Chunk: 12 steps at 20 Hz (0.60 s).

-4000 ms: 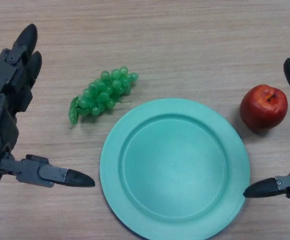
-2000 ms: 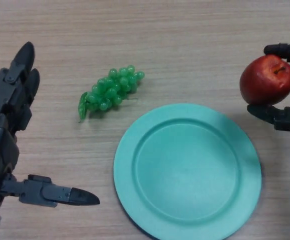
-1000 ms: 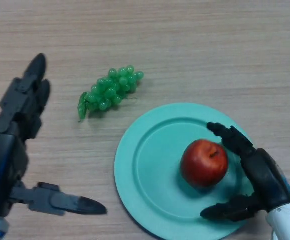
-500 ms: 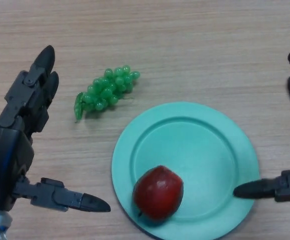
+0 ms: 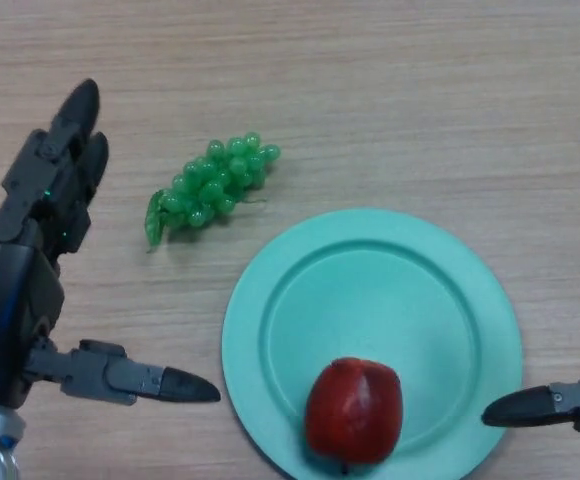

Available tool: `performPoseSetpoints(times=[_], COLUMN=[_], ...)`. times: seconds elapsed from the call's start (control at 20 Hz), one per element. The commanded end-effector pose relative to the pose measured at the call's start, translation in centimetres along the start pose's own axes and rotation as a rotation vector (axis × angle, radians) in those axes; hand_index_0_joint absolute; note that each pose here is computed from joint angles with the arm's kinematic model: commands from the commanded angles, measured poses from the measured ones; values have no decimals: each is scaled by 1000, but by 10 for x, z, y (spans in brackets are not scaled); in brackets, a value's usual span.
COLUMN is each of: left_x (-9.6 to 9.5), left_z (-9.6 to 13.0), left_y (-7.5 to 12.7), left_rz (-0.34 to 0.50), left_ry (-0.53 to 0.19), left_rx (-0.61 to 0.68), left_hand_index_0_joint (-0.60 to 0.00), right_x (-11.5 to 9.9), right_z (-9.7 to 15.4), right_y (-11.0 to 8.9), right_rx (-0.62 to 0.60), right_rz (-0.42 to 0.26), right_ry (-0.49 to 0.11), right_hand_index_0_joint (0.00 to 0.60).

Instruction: Pick up the red apple and place it on the plate

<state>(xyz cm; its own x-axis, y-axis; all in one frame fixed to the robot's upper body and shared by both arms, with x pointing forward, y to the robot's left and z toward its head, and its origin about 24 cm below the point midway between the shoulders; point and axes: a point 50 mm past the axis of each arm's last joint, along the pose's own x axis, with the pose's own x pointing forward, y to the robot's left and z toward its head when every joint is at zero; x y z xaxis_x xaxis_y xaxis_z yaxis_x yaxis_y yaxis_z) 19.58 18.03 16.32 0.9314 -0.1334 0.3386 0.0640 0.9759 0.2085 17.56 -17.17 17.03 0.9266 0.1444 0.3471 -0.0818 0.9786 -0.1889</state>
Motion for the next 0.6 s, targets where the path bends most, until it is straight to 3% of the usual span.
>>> performPoseSetpoints(times=[0.05,0.3,0.45,0.6], left_x=[-2,1,3,2], left_z=[30,34,31,32], left_y=[6,19,22,24], left_rz=[12,73,81,74], left_ry=[-180,-217,-207,-218], left_rx=[19,72,94,119], left_hand_index_0_joint=[0,0,0,0], right_x=[-2,4,6,10], right_z=[22,28,29,30], right_y=[2,2,11,12], right_rx=[-11,-11,-9,-8], right_rz=[2,45,70,71], right_ry=[-155,-152,-118,-126], right_hand_index_0_joint=[0,0,0,0])
